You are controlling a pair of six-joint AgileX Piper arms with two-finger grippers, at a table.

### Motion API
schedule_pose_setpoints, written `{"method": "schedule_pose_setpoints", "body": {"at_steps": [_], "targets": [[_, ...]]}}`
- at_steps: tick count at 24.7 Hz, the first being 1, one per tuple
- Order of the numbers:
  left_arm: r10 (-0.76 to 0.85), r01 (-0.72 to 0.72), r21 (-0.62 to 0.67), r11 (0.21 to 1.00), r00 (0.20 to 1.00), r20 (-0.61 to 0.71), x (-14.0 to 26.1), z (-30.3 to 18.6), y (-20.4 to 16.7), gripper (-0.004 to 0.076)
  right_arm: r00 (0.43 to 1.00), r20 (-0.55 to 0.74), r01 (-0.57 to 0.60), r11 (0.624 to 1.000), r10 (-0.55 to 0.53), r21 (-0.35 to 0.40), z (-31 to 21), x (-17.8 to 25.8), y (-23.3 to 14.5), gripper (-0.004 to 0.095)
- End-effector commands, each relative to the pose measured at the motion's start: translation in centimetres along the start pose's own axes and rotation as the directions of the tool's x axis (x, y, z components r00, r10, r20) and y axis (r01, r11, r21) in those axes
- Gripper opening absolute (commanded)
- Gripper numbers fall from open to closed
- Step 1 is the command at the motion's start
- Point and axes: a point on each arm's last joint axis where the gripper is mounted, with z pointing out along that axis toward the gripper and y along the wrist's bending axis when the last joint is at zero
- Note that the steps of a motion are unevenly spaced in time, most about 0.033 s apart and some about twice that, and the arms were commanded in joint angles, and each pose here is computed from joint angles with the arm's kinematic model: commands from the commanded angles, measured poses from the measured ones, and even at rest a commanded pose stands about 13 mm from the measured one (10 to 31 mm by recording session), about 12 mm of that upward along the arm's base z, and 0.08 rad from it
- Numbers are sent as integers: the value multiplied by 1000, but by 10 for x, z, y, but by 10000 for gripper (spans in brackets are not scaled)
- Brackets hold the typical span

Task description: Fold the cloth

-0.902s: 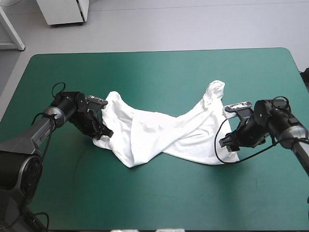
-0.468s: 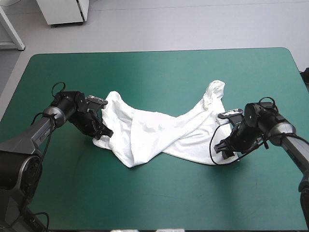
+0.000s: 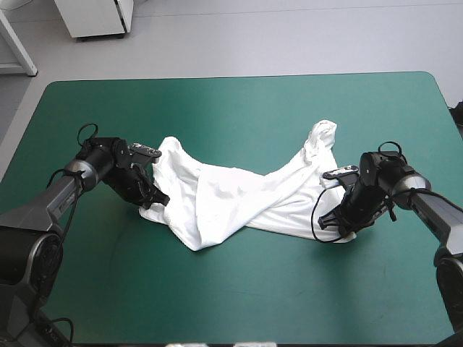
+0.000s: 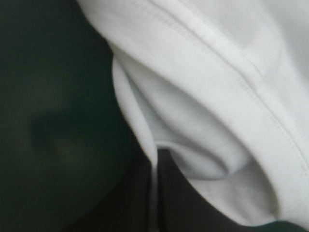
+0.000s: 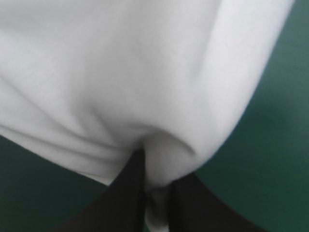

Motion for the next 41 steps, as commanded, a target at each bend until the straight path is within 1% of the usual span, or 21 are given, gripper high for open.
{"method": "schedule_pose_setpoints", "body": {"at_steps": [1, 5, 8, 11, 15, 20, 21, 22, 23, 24, 25, 26, 27, 28, 29, 30, 32, 34, 38, 39, 41], "targets": [[9, -9, -4, 1000, 1000, 29, 4, -22, -6, -9, 1000, -11, 3, 996, -4, -87, 2, -1, 8, -13], [25, -25, -7, 1000, 998, 56, 13, -55, -12, -9, 1000, 2, 20, 996, -19, -91, -15, -2, 11, -17], [39, -37, -21, 999, 993, 111, 24, -92, -19, -9, 997, 70, 42, 995, -36, -87, -49, -4, 16, -17], [51, -47, -31, 998, 985, 162, 39, -129, -28, -9, 984, 173, 60, 995, -47, -74, -92, -2, 22, -17], [68, -56, -49, 997, 954, 293, 58, -178, -40, -9, 909, 412, 79, 997, -67, -14, -165, 10, 32, -17], [101, -65, -94, 994, 882, 460, 70, -234, -50, -9, 765, 638, 39, 996, -84, 85, -245, 36, 41, -17], [111, -57, -117, 992, 835, 540, 74, -261, -54, -9, 697, 710, 29, 993, -100, 112, -274, 48, 45, -17], [121, -54, -132, 990, 806, 579, 76, -276, -57, -9, 661, 742, 29, 992, -110, 121, -287, 54, 48, -17], [137, -42, -159, 986, 747, 650, 81, -303, -60, -9, 597, 792, 27, 990, -127, 139, -309, 66, 52, -17], [139, -26, -171, 985, 710, 690, 84, -318, -62, -9, 559, 818, 26, 989, -137, 148, -321, 73, 55, -17], [163, -12, -200, 980, 628, 761, 92, -347, -67, -9, 491, 857, 18, 986, -156, 168, -340, 88, 59, -17], [174, -6, -212, 977, 591, 787, 95, -358, -69, -9, 452, 876, 12, 983, -167, 181, -351, 97, 61, -17], [202, 14, -241, 970, 500, 842, 106, -382, -74, -9, 366, 911, -12, 978, -191, 210, -371, 116, 65, -17], [214, 26, -254, 967, 462, 861, 111, -391, -76, -9, 321, 925, -21, 975, -201, 219, -380, 125, 67, -17], [229, 45, -267, 963, 389, 892, 122, -407, -80, -9, 233, 948, -35, 972, -217, 231, -396, 143, 72, -17], [234, 57, -268, 962, 341, 910, 130, -415, -83, -9, 156, 961, -46, 970, -229, 239, -408, 160, 76, -17], [246, 67, -277, 959, 293, 924, 145, -424, -88, -9, 74, 966, -56, 966, -248, 253, -419, 182, 81, -17], [252, 65, -281, 958, 283, 925, 157, -427, -92, -9, 53, 966, -53, 966, -252, 255, -421, 194, 84, -17], [247, 42, -271, 962, 290, 924, 172, -429, -98, -9, 53, 971, 22, 972, -235, 234, -419, 210, 91, -16], [226, 37, -251, 967, 322, 919, 178, -426, -99, -9, 58, 972, 61, 973, -226, 222, -418, 217, 94, -16], [199, 33, -223, 974, 346, 917, 184, -424, -100, -9, 60, 975, 112, 972, -214, 207, -416, 224, 97, -16]]}}
